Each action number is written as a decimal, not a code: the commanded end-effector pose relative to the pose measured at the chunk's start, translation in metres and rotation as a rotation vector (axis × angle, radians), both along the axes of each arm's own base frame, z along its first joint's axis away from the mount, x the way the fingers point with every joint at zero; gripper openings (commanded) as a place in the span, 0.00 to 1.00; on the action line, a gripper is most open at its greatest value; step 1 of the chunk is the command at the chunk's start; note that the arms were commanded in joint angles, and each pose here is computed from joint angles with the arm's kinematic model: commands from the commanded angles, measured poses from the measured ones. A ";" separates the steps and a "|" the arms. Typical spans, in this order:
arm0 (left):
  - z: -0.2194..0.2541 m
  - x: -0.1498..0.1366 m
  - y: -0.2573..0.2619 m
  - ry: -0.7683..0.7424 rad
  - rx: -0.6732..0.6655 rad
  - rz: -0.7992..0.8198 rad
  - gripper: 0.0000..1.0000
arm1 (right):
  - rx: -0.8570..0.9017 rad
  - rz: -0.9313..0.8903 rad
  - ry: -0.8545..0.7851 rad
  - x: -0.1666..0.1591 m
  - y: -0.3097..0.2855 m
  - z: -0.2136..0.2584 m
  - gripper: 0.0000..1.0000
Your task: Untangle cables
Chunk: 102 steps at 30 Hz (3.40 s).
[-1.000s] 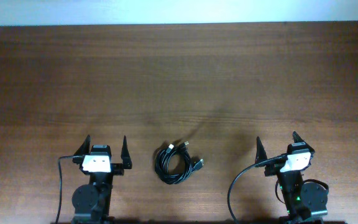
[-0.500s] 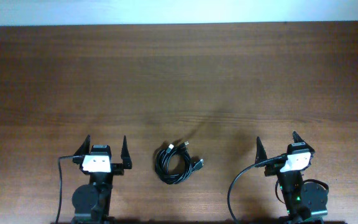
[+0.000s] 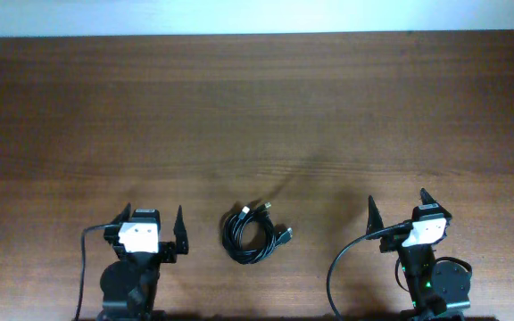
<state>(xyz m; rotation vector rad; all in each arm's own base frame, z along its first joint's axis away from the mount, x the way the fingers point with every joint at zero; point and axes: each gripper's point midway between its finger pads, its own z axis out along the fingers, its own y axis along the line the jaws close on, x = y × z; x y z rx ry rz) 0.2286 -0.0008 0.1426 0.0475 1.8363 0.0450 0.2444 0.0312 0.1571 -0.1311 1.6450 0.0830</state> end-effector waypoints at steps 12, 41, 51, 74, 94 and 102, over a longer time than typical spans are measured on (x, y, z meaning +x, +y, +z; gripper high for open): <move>0.082 0.021 -0.043 0.395 -0.081 -0.238 0.99 | 0.000 -0.003 -0.001 0.000 0.000 -0.001 0.99; -0.079 -0.047 -0.106 1.237 -0.363 0.199 0.97 | 0.000 -0.003 -0.001 0.000 0.000 -0.001 0.99; -0.135 -0.054 -0.145 1.233 -0.313 0.439 0.96 | 0.000 -0.003 -0.001 0.000 0.000 -0.001 0.99; -0.151 -0.068 -0.172 1.168 -0.518 0.699 0.58 | 0.000 -0.003 -0.001 0.000 0.000 -0.001 0.99; 0.013 0.065 -0.183 0.412 0.367 -0.208 0.00 | 0.000 -0.003 -0.001 0.000 0.000 -0.001 0.99; 0.075 0.027 -0.261 0.219 0.273 -0.793 0.00 | 0.000 -0.003 -0.001 0.000 0.000 -0.001 0.99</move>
